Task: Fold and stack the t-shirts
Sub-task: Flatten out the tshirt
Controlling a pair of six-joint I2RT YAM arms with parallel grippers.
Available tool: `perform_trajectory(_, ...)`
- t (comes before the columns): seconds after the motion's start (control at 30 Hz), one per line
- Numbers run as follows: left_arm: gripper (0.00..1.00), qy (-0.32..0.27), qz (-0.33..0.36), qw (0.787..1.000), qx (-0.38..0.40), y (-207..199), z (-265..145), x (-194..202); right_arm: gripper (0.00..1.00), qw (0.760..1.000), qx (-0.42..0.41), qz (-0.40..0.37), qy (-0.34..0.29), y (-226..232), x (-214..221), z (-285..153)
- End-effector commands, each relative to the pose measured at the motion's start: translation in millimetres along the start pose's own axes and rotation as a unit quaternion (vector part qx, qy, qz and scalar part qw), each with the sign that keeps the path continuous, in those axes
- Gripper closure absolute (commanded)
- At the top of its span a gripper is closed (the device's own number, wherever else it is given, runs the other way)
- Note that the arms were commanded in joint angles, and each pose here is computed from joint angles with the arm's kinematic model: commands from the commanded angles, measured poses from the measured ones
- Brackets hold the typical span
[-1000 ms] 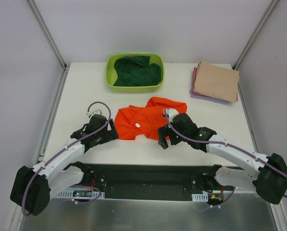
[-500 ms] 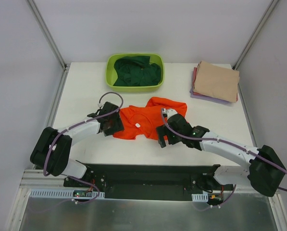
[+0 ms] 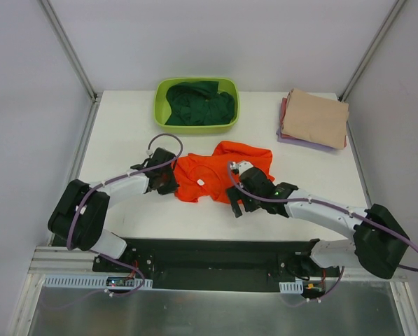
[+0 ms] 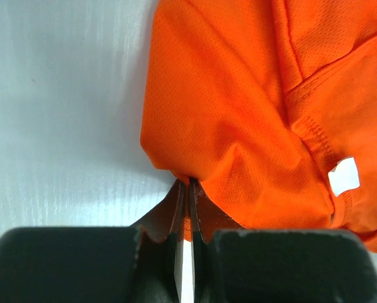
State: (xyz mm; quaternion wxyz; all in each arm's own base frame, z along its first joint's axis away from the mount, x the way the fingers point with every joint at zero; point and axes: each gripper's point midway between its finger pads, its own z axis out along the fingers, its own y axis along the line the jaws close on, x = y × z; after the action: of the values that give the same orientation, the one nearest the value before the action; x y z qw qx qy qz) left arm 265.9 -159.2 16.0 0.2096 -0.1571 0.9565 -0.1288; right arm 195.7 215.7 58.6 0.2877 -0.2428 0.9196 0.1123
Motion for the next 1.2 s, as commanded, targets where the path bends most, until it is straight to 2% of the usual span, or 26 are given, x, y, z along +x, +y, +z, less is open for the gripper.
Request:
perform_trajectory(0.0, 1.00, 0.016, 0.018, 0.999, -0.045, 29, -2, 20, 0.05, 0.997, 0.002, -0.078, 0.001, -2, -9, 2)
perform_trajectory(0.2, 1.00, 0.020, 0.024, 0.998, -0.046, 31, -2, 22, 0.06, 0.987, 0.029, -0.153, -0.033, -15, -23, 12)
perform_trajectory(0.3, 1.00, 0.016, 0.027, 0.998, -0.046, 31, -3, 20, 0.09, 0.982, 0.041, -0.181, -0.020, -20, -24, 17)
perform_trajectory(0.43, 1.00, 0.007, 0.028, 0.999, -0.043, 30, -7, 16, 0.14, 0.988, 0.018, -0.156, 0.009, -9, -17, 20)
perform_trajectory(0.7, 1.00, 0.000, 0.033, 0.998, -0.048, 30, -9, 11, 0.20, 0.993, 0.045, -0.091, 0.054, -22, -4, 42)
perform_trajectory(0.87, 1.00, -0.006, 0.031, 0.998, -0.063, 35, -9, 8, 0.37, 0.997, 0.034, -0.044, 0.062, -26, -1, 46)
perform_trajectory(0.97, 1.00, -0.018, 0.027, 0.997, -0.072, 37, -10, 2, 0.62, 0.997, 0.033, -0.032, 0.057, -27, -2, 44)
perform_trajectory(1.1, 1.00, -0.040, 0.025, 0.994, -0.096, 39, -20, -14, 0.80, 0.998, 0.039, -0.022, 0.037, -31, -11, 29)
perform_trajectory(1.13, 1.00, -0.055, 0.026, 0.992, -0.107, 41, -25, -23, 0.85, 0.999, 0.043, -0.018, 0.028, -32, -16, 22)
perform_trajectory(1.17, 1.00, -0.068, 0.025, 0.991, -0.116, 42, -32, -30, 0.96, 0.999, 0.046, -0.012, 0.013, -34, -24, 11)
